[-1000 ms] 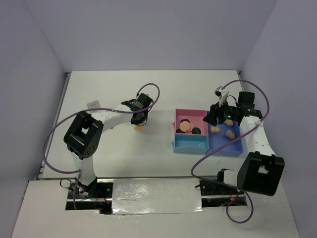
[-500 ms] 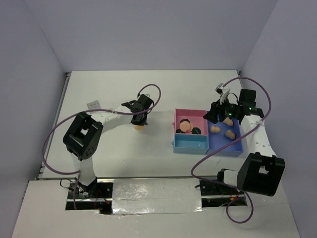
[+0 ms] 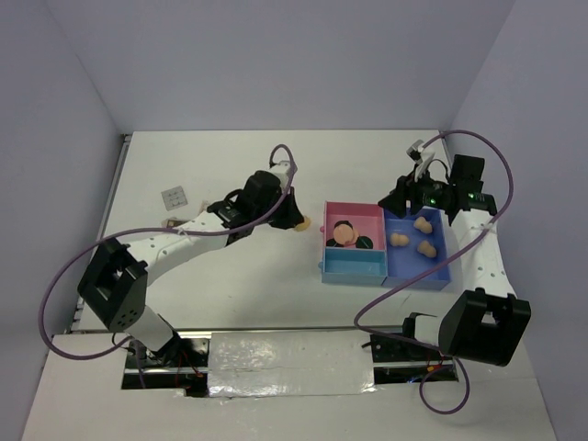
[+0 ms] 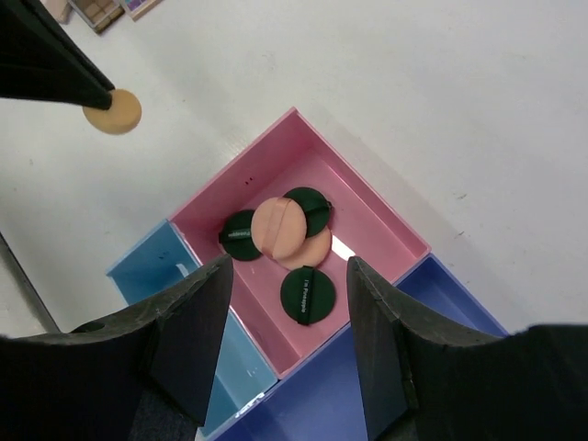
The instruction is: Organize the makeup
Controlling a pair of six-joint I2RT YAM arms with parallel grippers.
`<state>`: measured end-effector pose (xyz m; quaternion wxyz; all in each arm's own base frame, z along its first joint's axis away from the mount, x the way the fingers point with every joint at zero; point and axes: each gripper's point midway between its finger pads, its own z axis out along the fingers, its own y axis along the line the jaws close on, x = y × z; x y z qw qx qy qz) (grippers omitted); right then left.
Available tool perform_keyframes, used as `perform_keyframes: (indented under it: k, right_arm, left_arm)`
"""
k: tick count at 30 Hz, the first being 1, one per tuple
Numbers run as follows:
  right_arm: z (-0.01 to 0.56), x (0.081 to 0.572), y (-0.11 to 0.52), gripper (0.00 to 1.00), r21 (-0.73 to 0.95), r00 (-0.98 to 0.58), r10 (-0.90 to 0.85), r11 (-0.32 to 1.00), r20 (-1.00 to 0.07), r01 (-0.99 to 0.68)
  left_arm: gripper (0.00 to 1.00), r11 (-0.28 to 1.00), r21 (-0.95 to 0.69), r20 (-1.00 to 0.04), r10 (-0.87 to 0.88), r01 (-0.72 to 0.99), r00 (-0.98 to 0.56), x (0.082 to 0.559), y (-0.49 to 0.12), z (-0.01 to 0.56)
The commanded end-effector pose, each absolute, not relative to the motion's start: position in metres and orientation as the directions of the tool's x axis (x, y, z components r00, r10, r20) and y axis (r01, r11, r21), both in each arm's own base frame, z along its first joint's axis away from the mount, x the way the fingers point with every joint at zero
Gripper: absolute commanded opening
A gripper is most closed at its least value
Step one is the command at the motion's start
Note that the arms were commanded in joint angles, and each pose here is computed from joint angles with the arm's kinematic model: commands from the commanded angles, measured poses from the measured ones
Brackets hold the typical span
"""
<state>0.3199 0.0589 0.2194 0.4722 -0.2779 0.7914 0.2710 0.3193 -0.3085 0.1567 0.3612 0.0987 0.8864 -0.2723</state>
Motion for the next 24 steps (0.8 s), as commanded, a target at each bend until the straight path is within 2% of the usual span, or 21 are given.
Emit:
perform_keyframes:
  k: [1, 4, 10, 11, 14, 19, 24]
  right_arm:
    - [0.255, 0.32, 0.06, 0.6, 0.129, -0.325, -0.158, 0.695, -0.932, -0.707]
    - [0.265, 0.321, 0.059, 0.59, 0.144, -0.323, -0.123, 0.71, -0.938, -0.689]
    - [0.296, 0.336, 0.036, 0.43, 0.178, -0.303, -0.014, 0.782, -0.953, -0.597]
    - [0.304, 0.339, 0.033, 0.42, 0.197, -0.295, 0.02, 0.786, -0.955, -0.586]
    - [0.318, 0.341, 0.021, 0.42, 0.224, -0.282, 0.066, 0.787, -0.957, -0.575]
    - [0.324, 0.34, 0.015, 0.41, 0.215, -0.265, 0.07, 0.791, -0.962, -0.573]
    - [0.319, 0.335, 0.016, 0.42, 0.219, -0.267, 0.072, 0.788, -0.961, -0.576]
  left_arm:
    - [0.0, 0.605, -0.586, -0.732, -0.11, 0.539, -0.672, 0.306, -0.364, 0.21]
    - [0.0, 0.451, -0.652, -0.722, -0.123, 0.609, -0.681, 0.294, -0.4, 0.226]
    - [0.01, 0.183, -0.75, -0.66, -0.147, 0.636, -0.736, 0.283, -0.465, 0.239]
    - [0.01, 0.102, -0.759, -0.65, -0.151, 0.643, -0.744, 0.279, -0.482, 0.243]
    - [0.02, -0.006, -0.764, -0.639, -0.131, 0.646, -0.758, 0.275, -0.512, 0.245]
    - [0.03, -0.095, -0.775, -0.618, -0.093, 0.624, -0.781, 0.272, -0.547, 0.238]
    - [0.08, -0.065, -0.811, -0.58, -0.052, 0.582, -0.813, 0.274, -0.572, 0.209]
